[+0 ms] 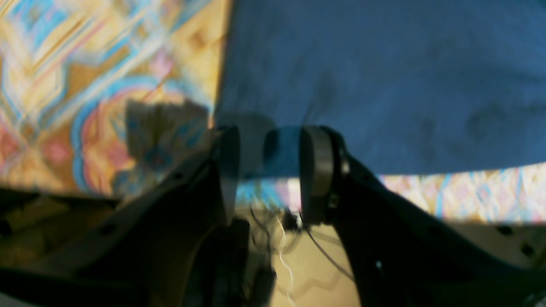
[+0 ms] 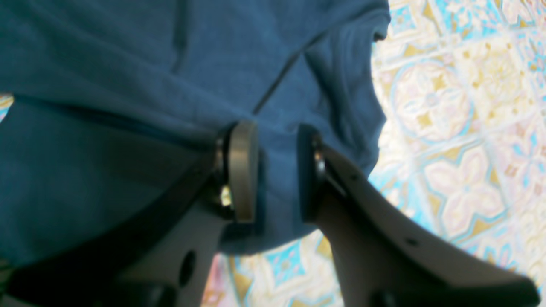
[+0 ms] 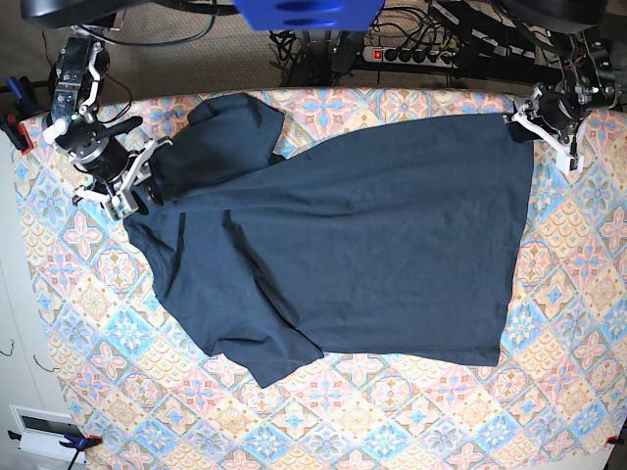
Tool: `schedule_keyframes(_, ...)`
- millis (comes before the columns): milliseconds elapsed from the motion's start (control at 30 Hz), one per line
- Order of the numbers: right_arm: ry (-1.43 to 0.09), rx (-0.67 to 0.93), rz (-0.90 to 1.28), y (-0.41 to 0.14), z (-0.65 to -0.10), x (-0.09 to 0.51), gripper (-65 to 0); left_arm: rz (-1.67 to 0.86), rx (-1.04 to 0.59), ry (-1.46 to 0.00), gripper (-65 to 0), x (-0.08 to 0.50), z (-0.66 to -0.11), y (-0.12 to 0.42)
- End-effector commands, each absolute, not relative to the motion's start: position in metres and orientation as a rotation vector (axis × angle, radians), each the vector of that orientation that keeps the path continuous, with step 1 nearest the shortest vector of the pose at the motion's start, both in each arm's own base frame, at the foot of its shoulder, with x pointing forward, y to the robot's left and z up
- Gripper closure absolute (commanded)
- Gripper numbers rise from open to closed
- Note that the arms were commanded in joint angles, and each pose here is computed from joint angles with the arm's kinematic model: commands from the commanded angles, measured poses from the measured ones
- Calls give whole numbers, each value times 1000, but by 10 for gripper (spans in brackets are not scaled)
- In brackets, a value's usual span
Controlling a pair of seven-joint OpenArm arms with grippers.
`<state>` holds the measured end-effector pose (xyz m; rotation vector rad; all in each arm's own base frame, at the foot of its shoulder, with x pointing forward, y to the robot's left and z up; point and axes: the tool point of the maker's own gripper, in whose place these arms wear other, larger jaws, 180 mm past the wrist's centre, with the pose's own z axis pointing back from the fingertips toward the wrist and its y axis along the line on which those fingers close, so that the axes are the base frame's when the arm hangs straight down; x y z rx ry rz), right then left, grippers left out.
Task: Layout the t-shirt on the table in an organized manner, then fold the t-shirt properly
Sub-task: 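Grasp the shirt's shoulder corners with both grippers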
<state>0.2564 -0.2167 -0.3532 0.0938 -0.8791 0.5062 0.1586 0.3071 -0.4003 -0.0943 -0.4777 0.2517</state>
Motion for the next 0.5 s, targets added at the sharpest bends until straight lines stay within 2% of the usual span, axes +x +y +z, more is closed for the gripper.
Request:
schedule_keyframes(0,-905,84,515,-220,-344,258,-157,245,-82,-483,-221,159,-401,311)
schedule_keyframes(133,-876,89,511,-221,-352,247,-157,221,-88,-486,-218,159,-417,302)
schedule_keyframes(467,-883,87,521,-218,-348,247,-157,250,-60,-511,-223,160,-408,317)
